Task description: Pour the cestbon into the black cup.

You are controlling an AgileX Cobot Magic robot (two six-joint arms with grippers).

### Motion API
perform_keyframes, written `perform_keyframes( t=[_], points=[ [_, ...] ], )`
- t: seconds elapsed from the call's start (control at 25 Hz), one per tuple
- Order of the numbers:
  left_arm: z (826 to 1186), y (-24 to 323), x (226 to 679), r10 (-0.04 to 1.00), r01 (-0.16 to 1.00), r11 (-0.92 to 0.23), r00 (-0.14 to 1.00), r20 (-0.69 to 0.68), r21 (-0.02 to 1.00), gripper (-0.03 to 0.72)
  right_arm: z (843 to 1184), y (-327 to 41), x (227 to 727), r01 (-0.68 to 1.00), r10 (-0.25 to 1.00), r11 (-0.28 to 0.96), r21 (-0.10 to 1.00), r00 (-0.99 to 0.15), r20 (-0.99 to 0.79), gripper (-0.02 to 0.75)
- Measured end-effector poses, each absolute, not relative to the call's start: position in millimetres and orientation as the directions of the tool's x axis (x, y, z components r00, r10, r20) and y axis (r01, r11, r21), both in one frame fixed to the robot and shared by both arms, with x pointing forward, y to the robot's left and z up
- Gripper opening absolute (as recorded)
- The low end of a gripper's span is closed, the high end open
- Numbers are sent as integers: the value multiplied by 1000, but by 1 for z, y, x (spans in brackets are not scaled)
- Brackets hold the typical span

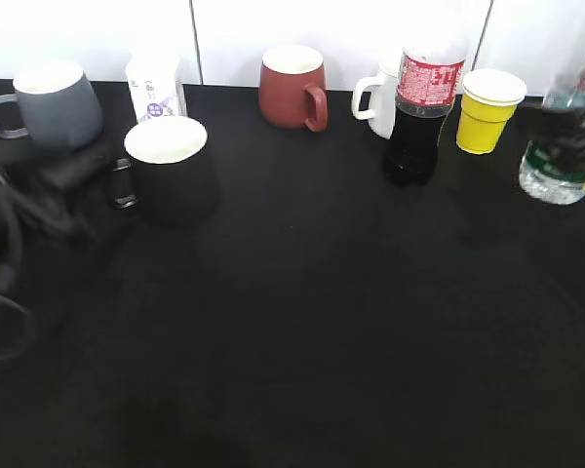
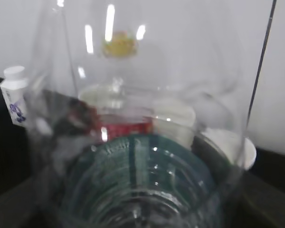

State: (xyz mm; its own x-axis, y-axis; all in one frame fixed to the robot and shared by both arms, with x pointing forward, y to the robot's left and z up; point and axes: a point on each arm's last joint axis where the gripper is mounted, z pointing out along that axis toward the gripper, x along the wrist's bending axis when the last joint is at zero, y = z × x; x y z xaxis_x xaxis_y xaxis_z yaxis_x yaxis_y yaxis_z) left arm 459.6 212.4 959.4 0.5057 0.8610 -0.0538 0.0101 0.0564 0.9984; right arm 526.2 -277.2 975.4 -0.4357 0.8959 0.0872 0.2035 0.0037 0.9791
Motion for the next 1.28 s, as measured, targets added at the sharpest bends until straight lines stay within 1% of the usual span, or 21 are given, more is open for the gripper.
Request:
perform_keyframes(
  t=[0.08, 0.12, 0.2, 0.24, 0.28, 0.36, 0.4, 0.52, 0.68, 0.8, 0.88, 1.0, 1.04, 1.12, 1.16, 1.2, 1.28],
  points=[
    [987, 211, 448, 830, -106, 77, 558, -5, 991, 457, 952, -280, 539, 159, 908, -30, 987, -408, 93, 492],
    [995, 211, 444, 828, -130, 76, 561, 10, 989, 457, 938, -282, 544, 160, 913, -45, 986, -395, 105, 492],
    [1001, 212, 440, 828, -137, 66, 560, 22, 988, 457, 908, -283, 550, 224, 915, -67, 972, -375, 150, 492],
    [1002, 212, 440, 828, -139, 63, 560, 26, 988, 457, 904, -283, 550, 215, 912, -60, 975, -384, 141, 492],
    [1002, 213, 439, 828, -141, 62, 561, 28, 988, 457, 904, -282, 550, 201, 913, -36, 979, -393, 114, 514],
    [1002, 212, 439, 825, -138, 59, 564, 30, 989, 457, 904, -282, 550, 192, 911, -20, 981, -400, 97, 605],
    [1002, 212, 438, 825, -138, 58, 565, 30, 989, 457, 903, -281, 550, 194, 906, -10, 981, -412, 91, 629],
    [1002, 212, 438, 823, -131, 67, 568, 20, 989, 457, 900, -281, 545, 227, 906, 6, 974, -413, 91, 639],
    [1000, 212, 439, 822, -105, 63, 569, 8, 992, 457, 906, -285, 526, 299, 933, 22, 954, -348, 88, 640],
    [992, 213, 440, 829, -17, 54, 558, -35, 998, 457, 909, -283, 504, 327, 935, 27, 945, -342, 92, 640],
    [984, 214, 442, 843, 75, 8, 536, -47, 997, 457, 915, -285, 493, 372, 945, 62, 926, -321, 65, 640],
    [984, 216, 456, 879, 242, -61, 472, -62, 968, 457, 941, -292, 480, 408, 964, 132, 903, -264, -21, 640],
    [989, 217, 460, 895, 301, -73, 440, -71, 951, 457, 950, -295, 475, 421, 972, 134, 897, -234, -36, 640],
    [1003, 216, 465, 922, 422, -140, 385, -38, 896, 457, 961, -302, 462, 487, 988, 107, 867, -149, -38, 636],
    [1015, 213, 467, 930, 465, -171, 367, -14, 868, 457, 968, -305, 457, 515, 995, 70, 854, -92, -26, 633],
    [1028, 211, 465, 941, 521, -179, 339, -10, 834, 457, 976, -310, 453, 545, 1000, 7, 838, -16, 2, 628],
    [1061, 205, 458, 953, 580, -135, 299, -56, 804, 457, 998, -314, 445, 559, 984, -161, 814, 153, 90, 599]
  ],
)
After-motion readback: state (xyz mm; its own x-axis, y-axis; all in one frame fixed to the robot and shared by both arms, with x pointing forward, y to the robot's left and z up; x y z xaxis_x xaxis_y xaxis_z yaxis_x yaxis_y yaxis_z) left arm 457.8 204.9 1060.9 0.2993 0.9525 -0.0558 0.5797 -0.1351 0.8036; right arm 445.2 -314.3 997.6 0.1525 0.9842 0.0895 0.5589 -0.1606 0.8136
